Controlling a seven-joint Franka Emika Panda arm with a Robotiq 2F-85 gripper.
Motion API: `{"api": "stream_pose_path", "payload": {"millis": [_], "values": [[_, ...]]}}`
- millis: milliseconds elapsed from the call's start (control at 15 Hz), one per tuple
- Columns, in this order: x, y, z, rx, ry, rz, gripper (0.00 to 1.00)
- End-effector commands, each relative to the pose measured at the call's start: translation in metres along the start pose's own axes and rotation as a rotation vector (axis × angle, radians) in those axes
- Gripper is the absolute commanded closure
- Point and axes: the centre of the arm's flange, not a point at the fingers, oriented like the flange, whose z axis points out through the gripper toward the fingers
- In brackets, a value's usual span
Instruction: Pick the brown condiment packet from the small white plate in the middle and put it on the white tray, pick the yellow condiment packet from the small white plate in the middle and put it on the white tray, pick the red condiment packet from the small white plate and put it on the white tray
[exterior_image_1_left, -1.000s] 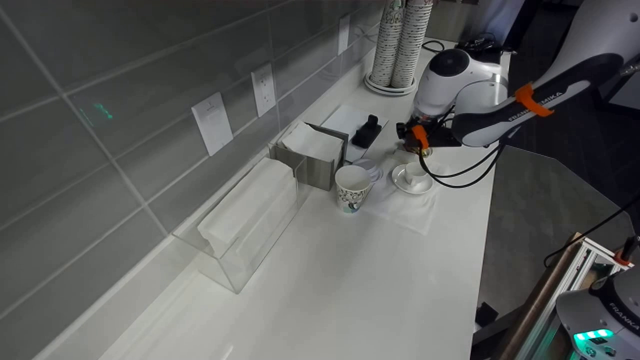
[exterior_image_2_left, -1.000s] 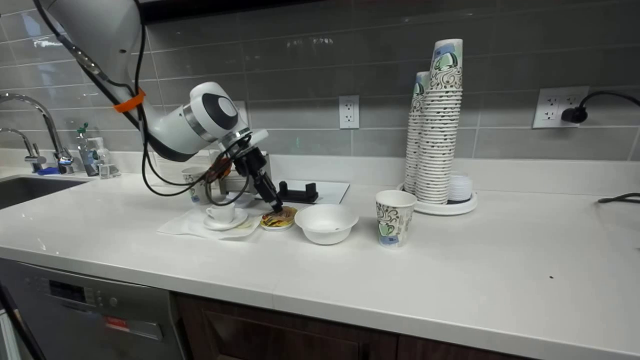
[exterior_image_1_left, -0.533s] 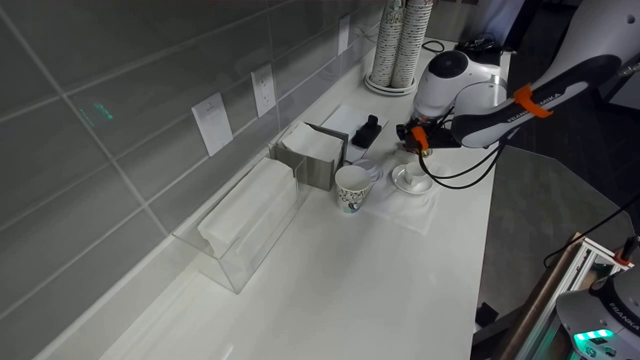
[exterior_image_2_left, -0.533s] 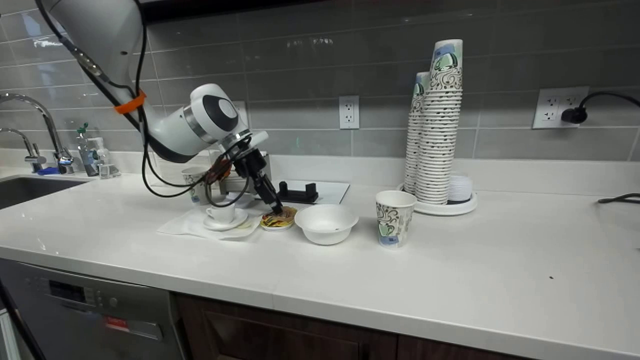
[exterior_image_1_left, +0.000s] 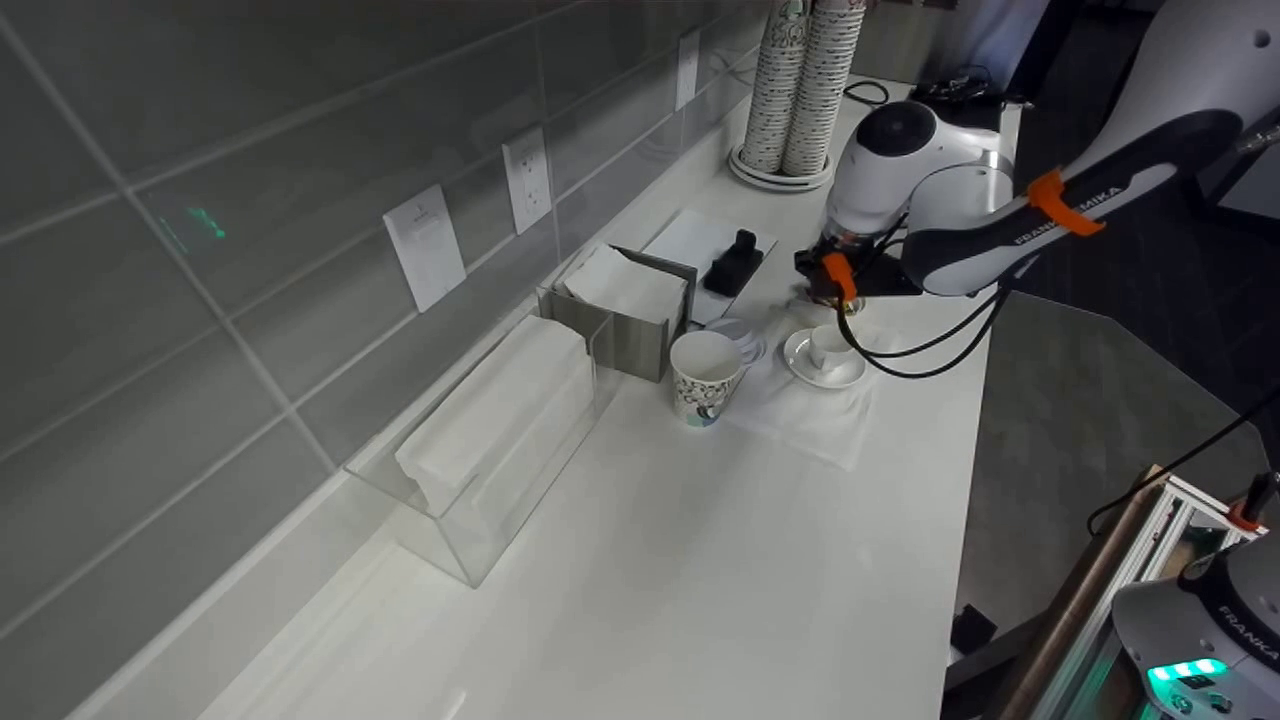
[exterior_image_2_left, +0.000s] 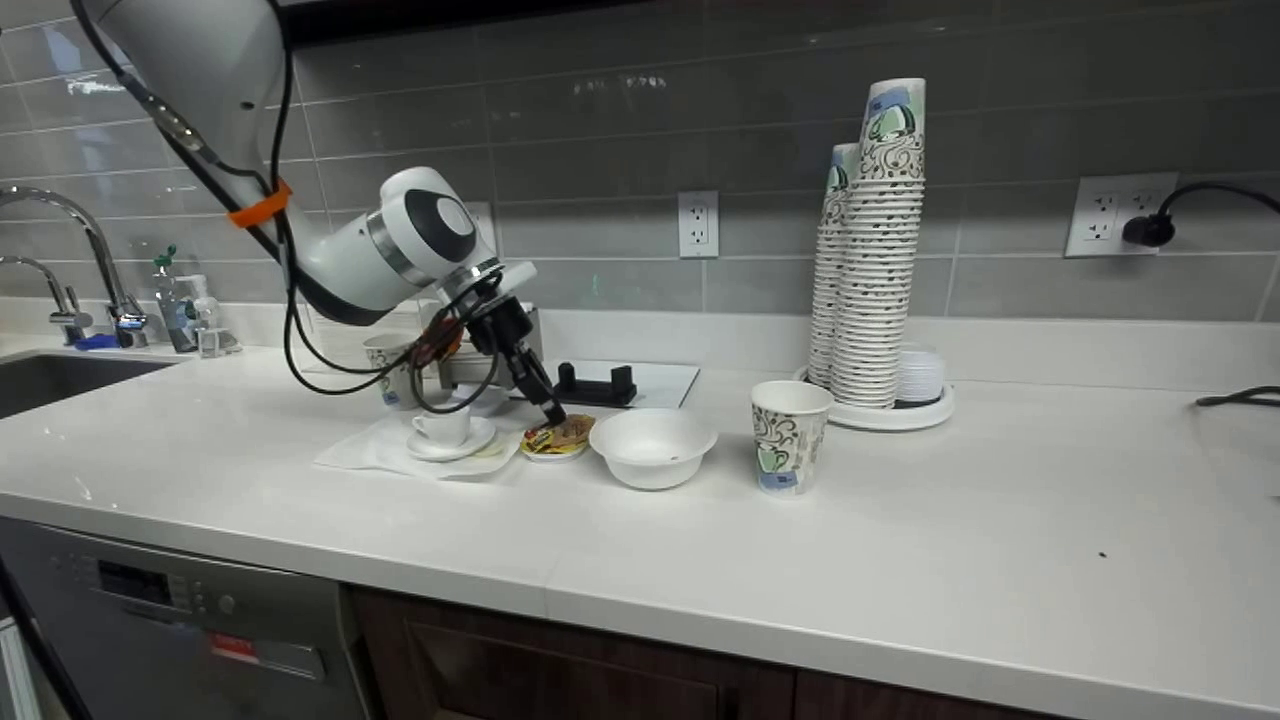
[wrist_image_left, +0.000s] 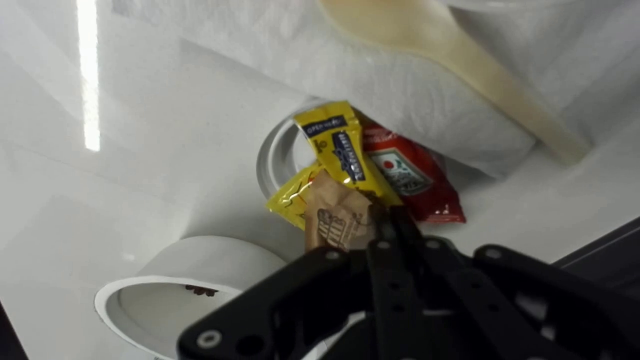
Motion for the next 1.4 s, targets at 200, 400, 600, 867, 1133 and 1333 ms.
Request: {"api": "stream_pose_path", "payload": {"millis": [200,400,600,867,1133,1333], "values": [[0.003,-0.004,-0.007,-0.004,0.065,0.014,1.0],[0.005,-0.004,-0.018,0.004,0.092,0.026,1.0],[0.007,0.0,-0.031,0.017,0.109,0.045,1.0],[0.014,0.005,-0.047,0.056,0.139,0.086,1.0],[0.019,0.003,-0.058,0.144,0.16,0.141,1.0],[0.027,-0.003,-0.057,0.248,0.174,0.149,1.0]]}}
